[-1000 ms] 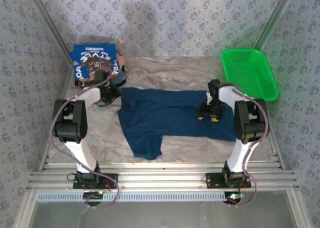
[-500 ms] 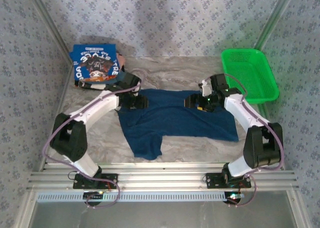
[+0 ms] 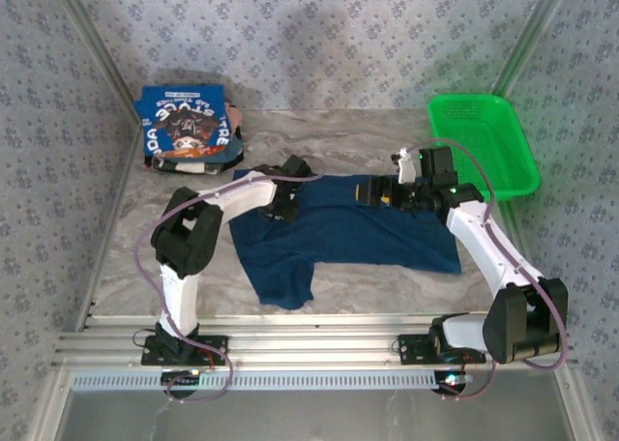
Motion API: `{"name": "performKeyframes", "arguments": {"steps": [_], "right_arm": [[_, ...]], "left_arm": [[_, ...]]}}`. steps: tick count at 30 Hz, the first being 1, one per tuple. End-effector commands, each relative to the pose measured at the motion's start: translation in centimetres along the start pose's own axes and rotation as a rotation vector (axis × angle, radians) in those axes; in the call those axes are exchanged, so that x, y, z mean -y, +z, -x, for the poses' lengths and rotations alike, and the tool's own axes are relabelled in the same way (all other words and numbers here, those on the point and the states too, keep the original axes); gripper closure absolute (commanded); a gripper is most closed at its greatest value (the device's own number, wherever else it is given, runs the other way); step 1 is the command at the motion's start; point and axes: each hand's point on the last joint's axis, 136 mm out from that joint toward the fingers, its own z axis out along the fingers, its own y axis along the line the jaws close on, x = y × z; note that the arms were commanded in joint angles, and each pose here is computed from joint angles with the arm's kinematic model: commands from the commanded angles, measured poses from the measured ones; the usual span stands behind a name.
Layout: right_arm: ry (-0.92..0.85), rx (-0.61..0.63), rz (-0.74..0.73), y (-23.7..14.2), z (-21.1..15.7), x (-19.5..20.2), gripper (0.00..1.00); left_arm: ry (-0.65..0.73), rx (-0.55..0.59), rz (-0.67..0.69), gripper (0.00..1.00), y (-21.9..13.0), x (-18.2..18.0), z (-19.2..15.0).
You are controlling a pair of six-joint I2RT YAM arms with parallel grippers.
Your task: Fold and stack the t-shirts
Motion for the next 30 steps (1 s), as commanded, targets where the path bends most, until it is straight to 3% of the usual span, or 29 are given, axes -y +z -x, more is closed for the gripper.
{"name": "performKeyframes", "arguments": {"steps": [1, 5, 10, 30], "right_arm": [[0.022, -0.004, 0.016, -0.3, -0.7, -0.2, 0.00], [0.029, 0.000, 0.018, -0.4, -0.7, -0.1, 0.00], [0.034, 0.000, 0.015, -0.3, -0.8, 0.0, 0.00], [0.047, -0.035, 0.014, 0.8, -1.6, 0.4, 0.00]], "left_arm": [[0.060, -0.014, 0.071, 0.64, 0.5, -0.7, 0.3], [0.097, -0.025, 0.109, 0.76, 1.2, -1.1, 0.4], [0.113, 0.013, 0.100, 0.87, -0.4, -1.4, 1.5], [0.124, 0.018, -0.264, 0.90, -3.8, -3.2, 3.9]]}}
